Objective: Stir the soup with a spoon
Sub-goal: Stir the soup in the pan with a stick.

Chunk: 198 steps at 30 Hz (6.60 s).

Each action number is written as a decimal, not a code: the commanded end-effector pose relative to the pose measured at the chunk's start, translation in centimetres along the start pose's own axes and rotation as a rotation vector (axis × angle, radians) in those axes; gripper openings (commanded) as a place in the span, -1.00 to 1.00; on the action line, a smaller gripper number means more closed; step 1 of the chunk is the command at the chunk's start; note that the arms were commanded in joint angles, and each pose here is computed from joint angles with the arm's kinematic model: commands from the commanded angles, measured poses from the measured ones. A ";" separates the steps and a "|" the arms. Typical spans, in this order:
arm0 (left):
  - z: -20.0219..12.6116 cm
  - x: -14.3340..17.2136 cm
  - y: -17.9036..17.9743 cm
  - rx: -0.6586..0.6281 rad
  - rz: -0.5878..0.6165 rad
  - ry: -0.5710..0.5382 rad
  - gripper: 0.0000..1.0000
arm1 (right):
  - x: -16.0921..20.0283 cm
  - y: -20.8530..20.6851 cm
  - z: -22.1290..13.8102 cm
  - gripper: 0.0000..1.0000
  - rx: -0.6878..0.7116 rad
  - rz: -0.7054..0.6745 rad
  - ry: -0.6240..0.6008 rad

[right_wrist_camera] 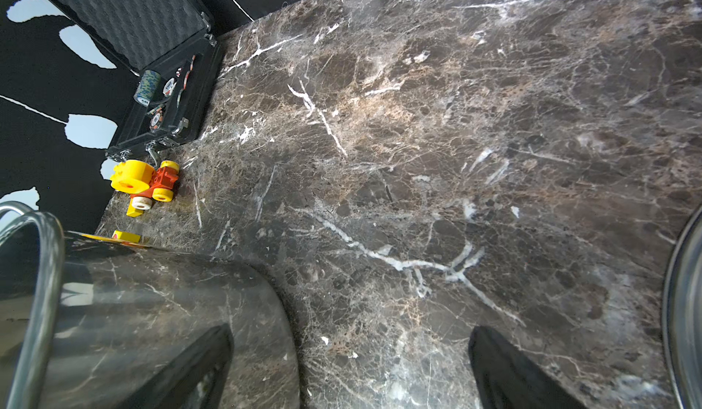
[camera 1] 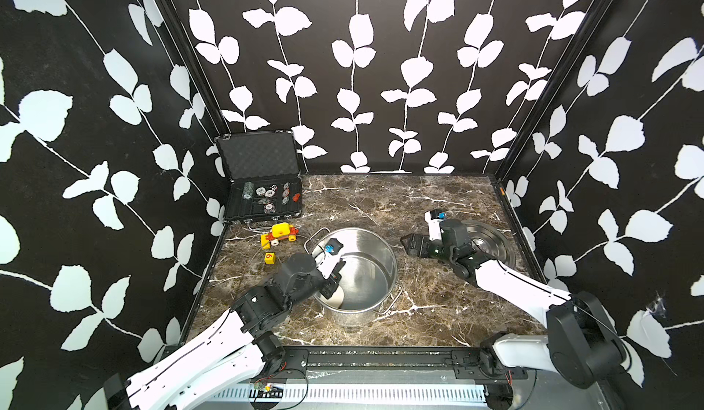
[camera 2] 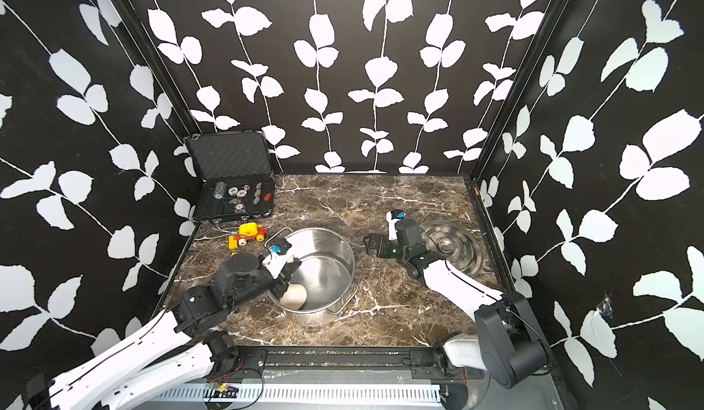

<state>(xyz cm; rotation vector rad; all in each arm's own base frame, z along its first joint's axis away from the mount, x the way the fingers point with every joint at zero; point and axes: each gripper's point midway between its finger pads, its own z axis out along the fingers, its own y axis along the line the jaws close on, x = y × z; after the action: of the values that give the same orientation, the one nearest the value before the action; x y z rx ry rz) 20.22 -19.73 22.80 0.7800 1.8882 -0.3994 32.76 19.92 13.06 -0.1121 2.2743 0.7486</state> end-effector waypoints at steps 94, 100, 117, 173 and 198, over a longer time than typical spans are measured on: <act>10.2 -7.7 2.0 0.094 -0.054 -0.085 -1.00 | -0.7 0.5 -0.8 0.98 -0.018 -0.021 -0.043; 11.3 -8.9 -2.1 0.293 -0.028 -0.092 -1.00 | -0.7 0.4 -1.1 0.98 -0.009 -0.028 -0.047; 6.5 -3.5 -11.1 0.570 0.079 0.050 -1.00 | -0.4 0.1 -0.6 0.98 -0.006 -0.016 -0.042; 9.6 -6.5 -10.4 0.592 0.115 -0.038 -1.00 | -0.4 0.1 -0.6 0.98 -0.005 -0.017 -0.036; 1.8 -0.9 1.7 -0.051 -0.011 0.014 -1.00 | -0.3 0.2 0.3 0.98 -0.021 -0.002 -0.027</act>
<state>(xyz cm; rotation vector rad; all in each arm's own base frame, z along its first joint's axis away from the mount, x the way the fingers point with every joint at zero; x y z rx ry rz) 20.49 -22.58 23.23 0.9025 1.8636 -0.5086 32.76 19.91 12.45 -0.1078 2.2723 0.7509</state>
